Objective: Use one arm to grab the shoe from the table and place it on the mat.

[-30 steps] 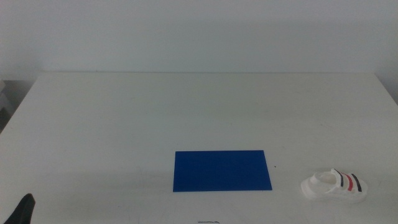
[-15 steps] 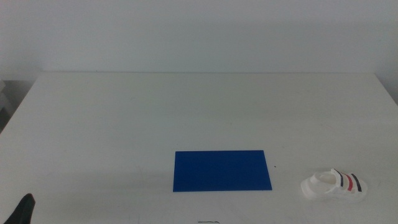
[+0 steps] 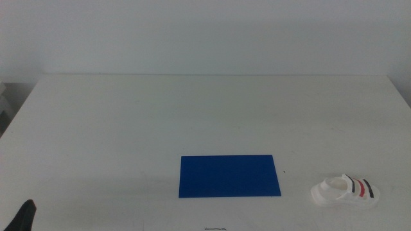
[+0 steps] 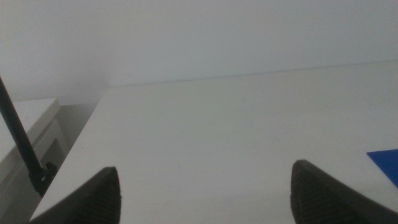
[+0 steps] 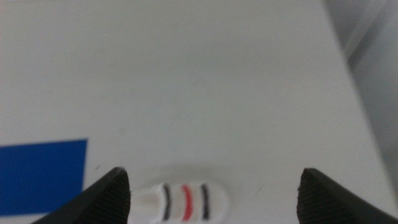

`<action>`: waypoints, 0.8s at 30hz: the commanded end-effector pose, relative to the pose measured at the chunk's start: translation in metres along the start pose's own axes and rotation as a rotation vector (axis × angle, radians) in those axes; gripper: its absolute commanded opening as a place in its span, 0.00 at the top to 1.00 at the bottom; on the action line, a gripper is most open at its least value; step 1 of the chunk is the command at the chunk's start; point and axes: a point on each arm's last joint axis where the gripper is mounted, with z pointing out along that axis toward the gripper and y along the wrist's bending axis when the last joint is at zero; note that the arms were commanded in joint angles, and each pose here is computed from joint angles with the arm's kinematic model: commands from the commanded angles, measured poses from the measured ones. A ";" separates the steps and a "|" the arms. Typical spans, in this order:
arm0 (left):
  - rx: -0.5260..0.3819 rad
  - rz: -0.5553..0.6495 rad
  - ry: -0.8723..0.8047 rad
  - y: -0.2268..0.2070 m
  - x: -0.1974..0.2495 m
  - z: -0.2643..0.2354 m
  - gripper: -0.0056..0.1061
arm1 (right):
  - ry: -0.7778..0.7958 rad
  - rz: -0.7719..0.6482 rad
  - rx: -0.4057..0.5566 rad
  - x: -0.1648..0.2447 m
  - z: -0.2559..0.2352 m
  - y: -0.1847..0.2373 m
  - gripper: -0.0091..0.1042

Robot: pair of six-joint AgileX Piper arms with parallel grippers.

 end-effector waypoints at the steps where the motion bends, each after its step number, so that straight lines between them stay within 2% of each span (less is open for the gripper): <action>1: -0.001 -0.023 -0.106 0.000 -0.010 -0.002 0.11 | -0.011 0.023 -0.043 -0.016 -0.001 0.006 0.14; 5: -0.001 -0.023 -0.106 0.000 -0.010 -0.002 0.11 | 0.078 0.031 -0.091 -0.019 0.013 0.015 0.14; 12: -0.001 -0.023 -0.106 0.000 -0.010 -0.002 0.11 | 0.184 -0.075 -0.170 -0.011 0.027 0.041 0.14; 17: -0.001 -0.023 -0.105 0.000 -0.010 -0.002 0.11 | 0.179 -0.134 -0.216 -0.011 0.035 0.058 0.14; 24: -0.001 -0.023 -0.105 0.000 -0.010 -0.002 0.11 | 0.151 -0.005 -0.191 -0.015 0.041 0.058 0.14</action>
